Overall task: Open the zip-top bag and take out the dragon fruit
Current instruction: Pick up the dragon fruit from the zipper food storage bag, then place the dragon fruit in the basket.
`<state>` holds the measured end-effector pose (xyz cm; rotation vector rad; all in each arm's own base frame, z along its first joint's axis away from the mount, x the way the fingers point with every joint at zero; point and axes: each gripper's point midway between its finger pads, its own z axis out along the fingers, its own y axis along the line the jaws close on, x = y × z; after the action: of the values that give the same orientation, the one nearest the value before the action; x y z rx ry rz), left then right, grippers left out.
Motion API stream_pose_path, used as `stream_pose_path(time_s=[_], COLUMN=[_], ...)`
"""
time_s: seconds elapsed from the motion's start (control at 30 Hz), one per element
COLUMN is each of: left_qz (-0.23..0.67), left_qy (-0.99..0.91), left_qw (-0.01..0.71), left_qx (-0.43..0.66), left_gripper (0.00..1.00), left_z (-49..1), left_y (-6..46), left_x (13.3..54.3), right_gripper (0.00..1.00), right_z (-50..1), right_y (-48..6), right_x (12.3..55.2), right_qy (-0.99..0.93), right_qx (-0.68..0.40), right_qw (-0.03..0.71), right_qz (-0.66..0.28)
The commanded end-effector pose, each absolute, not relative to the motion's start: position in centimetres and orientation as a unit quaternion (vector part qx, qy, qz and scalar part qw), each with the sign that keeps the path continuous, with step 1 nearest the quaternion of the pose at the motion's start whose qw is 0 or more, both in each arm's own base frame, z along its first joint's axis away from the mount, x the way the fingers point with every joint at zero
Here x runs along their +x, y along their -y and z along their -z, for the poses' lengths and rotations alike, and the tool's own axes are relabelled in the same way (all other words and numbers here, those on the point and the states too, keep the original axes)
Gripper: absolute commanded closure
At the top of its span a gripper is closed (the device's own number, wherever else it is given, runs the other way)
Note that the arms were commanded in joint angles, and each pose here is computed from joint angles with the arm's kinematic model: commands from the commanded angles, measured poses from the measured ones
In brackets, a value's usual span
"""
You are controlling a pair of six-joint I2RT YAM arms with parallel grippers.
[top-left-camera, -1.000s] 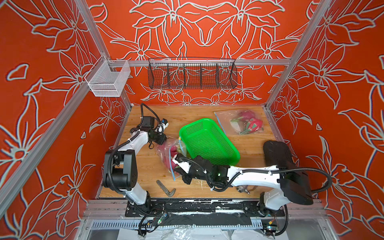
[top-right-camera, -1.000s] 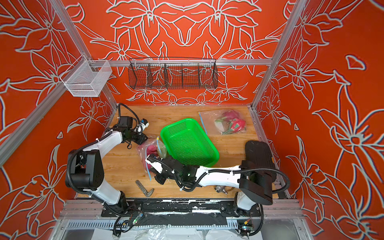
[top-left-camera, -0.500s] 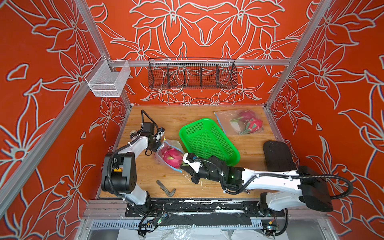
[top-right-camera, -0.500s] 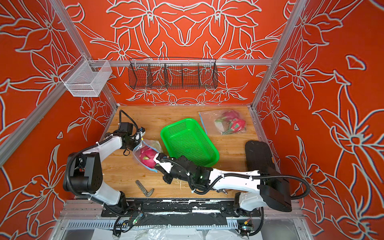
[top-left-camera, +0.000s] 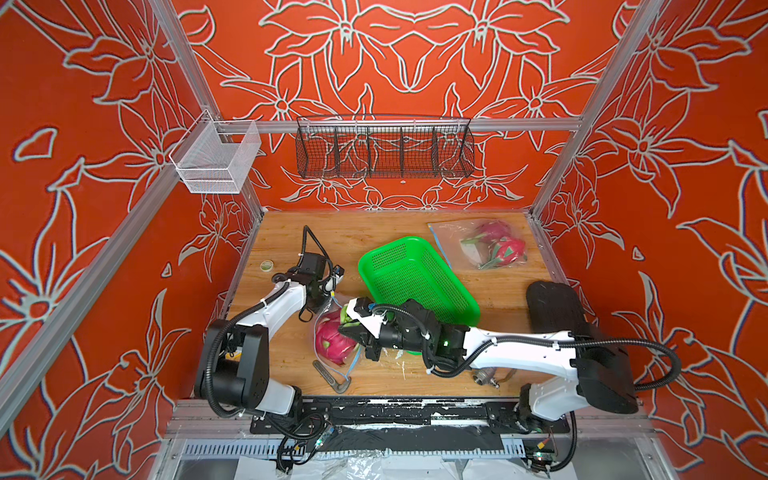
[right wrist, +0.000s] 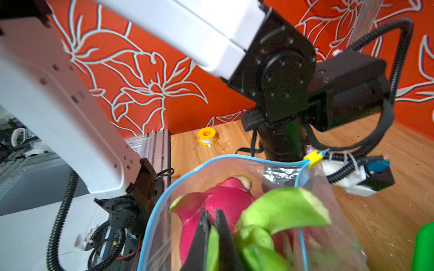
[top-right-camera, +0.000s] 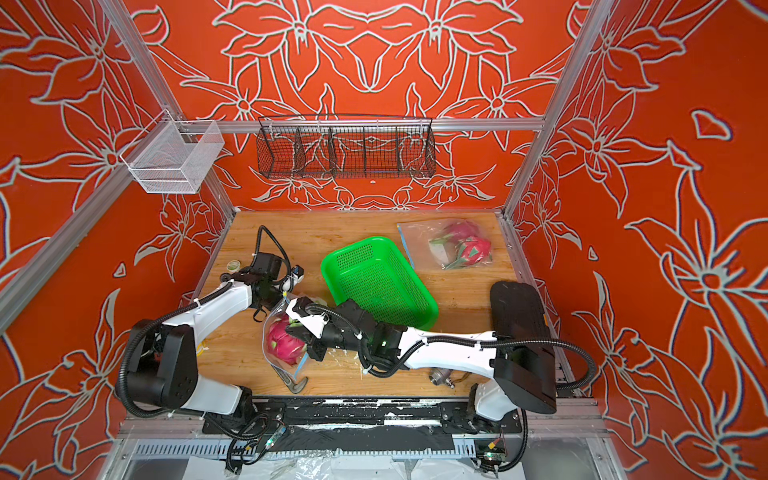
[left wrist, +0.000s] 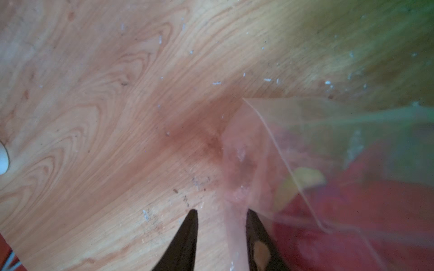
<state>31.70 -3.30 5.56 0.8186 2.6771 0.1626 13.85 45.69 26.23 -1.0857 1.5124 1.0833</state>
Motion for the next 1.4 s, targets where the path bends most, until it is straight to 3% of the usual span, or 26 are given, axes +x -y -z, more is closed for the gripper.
stream_pose_path(time_s=[0.0,0.43,0.67,1.07,1.37], left_qz=[-0.096,-0.202,-0.210,-0.175,-0.021], left_qy=[-0.938,-0.923,-0.926,-0.939,-0.943], left_qw=[0.123,0.094,0.103,0.115,0.181], left_qx=[0.309,0.313,0.297,0.274,0.279], left_gripper=[0.63,0.63,0.63,0.63,0.30], left_z=[-2.7,-1.0,-2.3,-3.4,-10.4], left_y=[3.6,0.6,-1.6,-2.5,0.2], left_x=[30.9,32.3,32.4,31.8,27.8], right_gripper=[1.00,1.00,1.00,1.00,1.00], right_z=[-31.7,-33.6,-34.9,-39.5,-41.6], right_y=[-43.4,-33.7,-29.2,-30.0,-33.6], right_x=[12.3,13.7,19.0,21.7,23.8], right_qy=[-0.569,-0.593,-0.631,-0.614,-0.592], right_qx=[-0.421,-0.371,-0.304,-0.266,-0.228], right_qw=[0.502,0.577,0.621,0.610,0.589], right_qz=[-0.497,-0.422,-0.352,-0.425,-0.501])
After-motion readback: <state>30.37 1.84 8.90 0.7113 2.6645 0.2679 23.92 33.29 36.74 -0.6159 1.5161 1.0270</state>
